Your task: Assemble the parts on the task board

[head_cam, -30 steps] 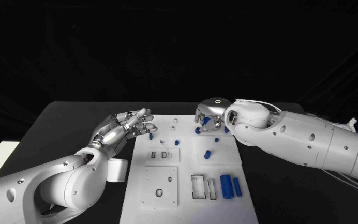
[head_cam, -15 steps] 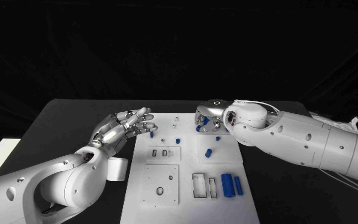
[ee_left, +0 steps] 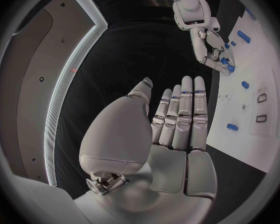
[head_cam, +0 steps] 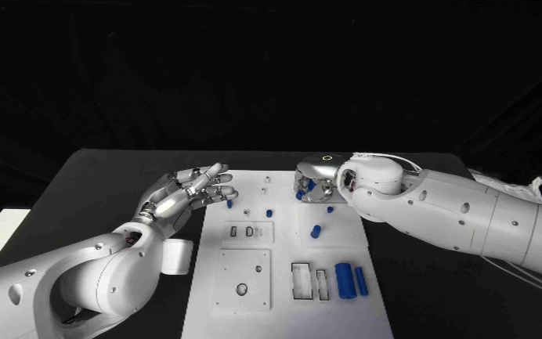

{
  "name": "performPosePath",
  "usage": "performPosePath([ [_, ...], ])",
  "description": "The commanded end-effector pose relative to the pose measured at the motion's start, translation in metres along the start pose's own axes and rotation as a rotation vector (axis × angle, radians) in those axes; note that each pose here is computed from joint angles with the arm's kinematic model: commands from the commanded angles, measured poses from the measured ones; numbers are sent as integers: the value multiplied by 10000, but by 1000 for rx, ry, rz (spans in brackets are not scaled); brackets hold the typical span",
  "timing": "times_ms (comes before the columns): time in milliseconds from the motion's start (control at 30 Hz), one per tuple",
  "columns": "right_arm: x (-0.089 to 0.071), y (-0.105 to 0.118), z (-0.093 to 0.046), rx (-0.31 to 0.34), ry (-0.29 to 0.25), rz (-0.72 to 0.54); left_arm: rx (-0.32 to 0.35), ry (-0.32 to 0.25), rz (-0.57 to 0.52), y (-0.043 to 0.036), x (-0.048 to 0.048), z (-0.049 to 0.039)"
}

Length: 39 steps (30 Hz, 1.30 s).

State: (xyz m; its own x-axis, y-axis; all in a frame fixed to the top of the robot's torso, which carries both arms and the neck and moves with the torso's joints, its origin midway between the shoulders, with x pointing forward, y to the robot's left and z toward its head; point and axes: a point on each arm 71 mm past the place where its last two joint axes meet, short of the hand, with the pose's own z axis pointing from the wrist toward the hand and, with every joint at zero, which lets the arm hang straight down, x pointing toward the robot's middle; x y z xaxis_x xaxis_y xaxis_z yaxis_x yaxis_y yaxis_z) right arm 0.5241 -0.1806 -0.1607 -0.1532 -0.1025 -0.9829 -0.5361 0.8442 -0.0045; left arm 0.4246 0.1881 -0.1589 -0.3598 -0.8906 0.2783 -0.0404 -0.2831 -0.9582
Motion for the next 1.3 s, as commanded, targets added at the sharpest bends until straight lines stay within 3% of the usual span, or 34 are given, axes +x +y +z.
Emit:
performPosePath([
  [33,28,13,6,-13,24,4,6,19,-4,-11,24,5],
  [200,2,6,7,-13,-17,8,6,18,-4,-10,21,7],
  [433,-94,47,-12,-24,-138,24,4,19,-4,-8,21,8],
  [733,-244,72,37,5,-244,49,3,16,-3,-6,12,13],
  [967,-292,97,173,10,-281,48,2,19,-4,-6,25,15],
  [1300,-274,166,335,0,-276,44,4,22,-5,-12,38,19],
])
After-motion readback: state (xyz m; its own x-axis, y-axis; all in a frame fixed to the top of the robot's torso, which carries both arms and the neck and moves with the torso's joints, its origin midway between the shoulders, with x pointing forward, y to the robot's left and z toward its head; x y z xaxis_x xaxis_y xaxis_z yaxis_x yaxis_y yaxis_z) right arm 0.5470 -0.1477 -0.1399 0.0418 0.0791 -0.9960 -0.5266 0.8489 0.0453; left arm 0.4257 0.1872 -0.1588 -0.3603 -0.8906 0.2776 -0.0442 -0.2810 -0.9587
